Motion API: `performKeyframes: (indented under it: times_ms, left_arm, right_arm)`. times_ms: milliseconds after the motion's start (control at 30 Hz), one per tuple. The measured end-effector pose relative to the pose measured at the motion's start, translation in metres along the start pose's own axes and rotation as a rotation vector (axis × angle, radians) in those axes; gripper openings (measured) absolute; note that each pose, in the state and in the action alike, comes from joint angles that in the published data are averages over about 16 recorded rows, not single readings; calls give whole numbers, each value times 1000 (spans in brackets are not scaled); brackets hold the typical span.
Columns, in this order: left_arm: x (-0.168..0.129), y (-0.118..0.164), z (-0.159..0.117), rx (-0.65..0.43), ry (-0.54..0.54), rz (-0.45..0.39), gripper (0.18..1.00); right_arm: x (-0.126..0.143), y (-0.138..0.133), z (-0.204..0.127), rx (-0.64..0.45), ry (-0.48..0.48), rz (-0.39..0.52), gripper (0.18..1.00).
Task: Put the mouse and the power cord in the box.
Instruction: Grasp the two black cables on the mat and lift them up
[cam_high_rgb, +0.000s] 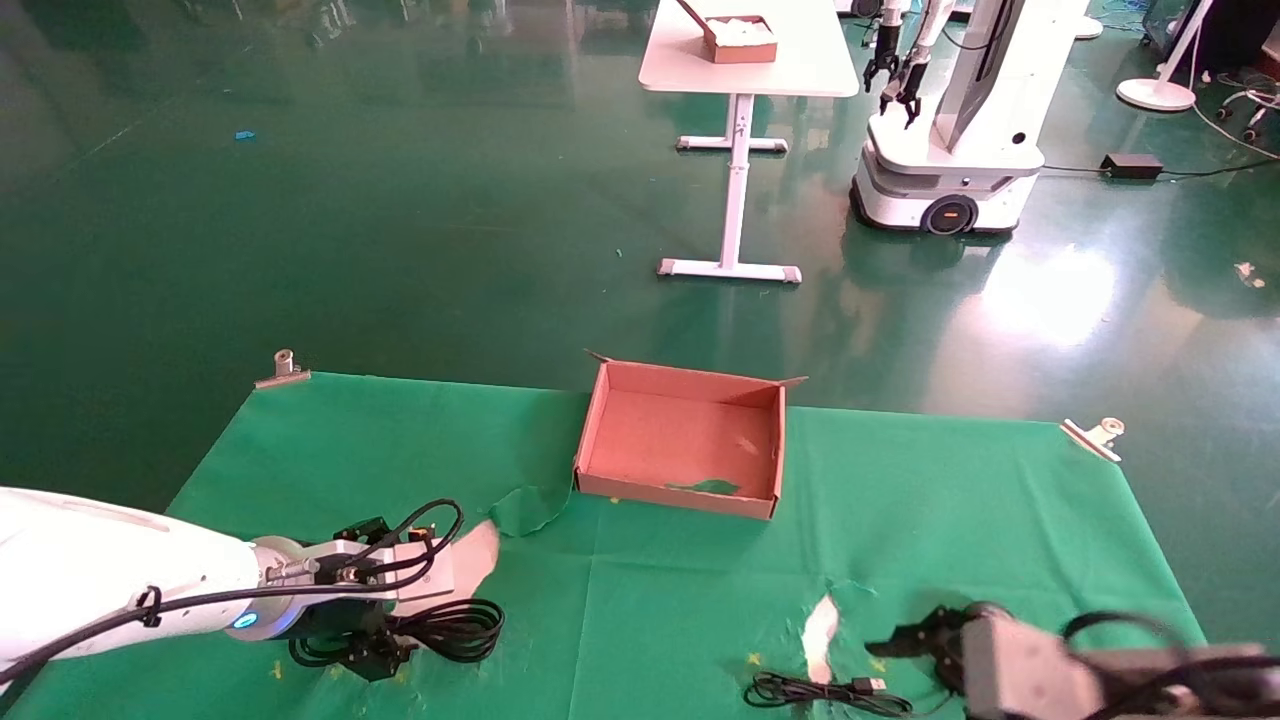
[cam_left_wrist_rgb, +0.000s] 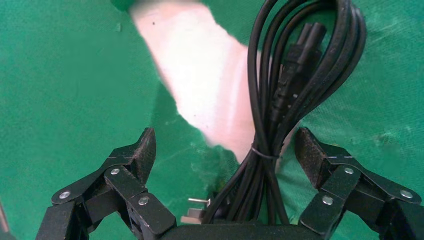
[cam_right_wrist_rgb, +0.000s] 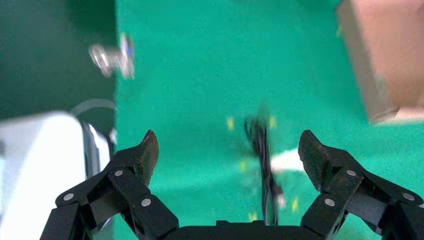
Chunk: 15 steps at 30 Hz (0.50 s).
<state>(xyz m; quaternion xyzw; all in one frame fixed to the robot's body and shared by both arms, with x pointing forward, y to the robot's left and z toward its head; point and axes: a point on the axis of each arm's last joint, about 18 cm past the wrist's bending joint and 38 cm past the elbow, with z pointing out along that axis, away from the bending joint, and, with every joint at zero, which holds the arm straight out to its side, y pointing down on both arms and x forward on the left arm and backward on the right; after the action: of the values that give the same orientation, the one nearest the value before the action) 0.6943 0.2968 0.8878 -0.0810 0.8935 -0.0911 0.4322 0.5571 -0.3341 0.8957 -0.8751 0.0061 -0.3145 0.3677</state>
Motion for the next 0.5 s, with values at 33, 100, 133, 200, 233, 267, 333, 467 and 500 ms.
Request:
performKeyframes:
  times_ms: [33,100,133,200,233,267,333,467,500]
  left_arm:
    - [0,0,0,0,0,1,1001]
    - [0,0,0,0,0,1,1001]
    - [-1,0,1,0,0,1,1001]
    - [-1,0,1,0,1,1,1001]
    - [-1,0,1,0,1,1,1001]
    - [-1,0,1,0,1,1,1001]
    - [-1,0,1,0,1,1,1001]
    - [-1,0,1,0,1,1,1001]
    - [-1,0,1,0,1,1,1001]
  right_arm:
    - [3,3,6,-22,3,-7,1001]
    - [8,10,19,-66,8,-23,1001]
    - [12,12,26,-88,11,-30,1001]
    - [19,17,41,-131,16,-45,1001]
    - [23,19,49,-151,19,-52,1001]
    - [27,20,57,-170,21,-58,1001]
    - [36,22,71,-205,26,-68,1001]
    - [50,22,96,-255,33,-72,1001]
    - [53,22,101,-265,35,-71,1001]
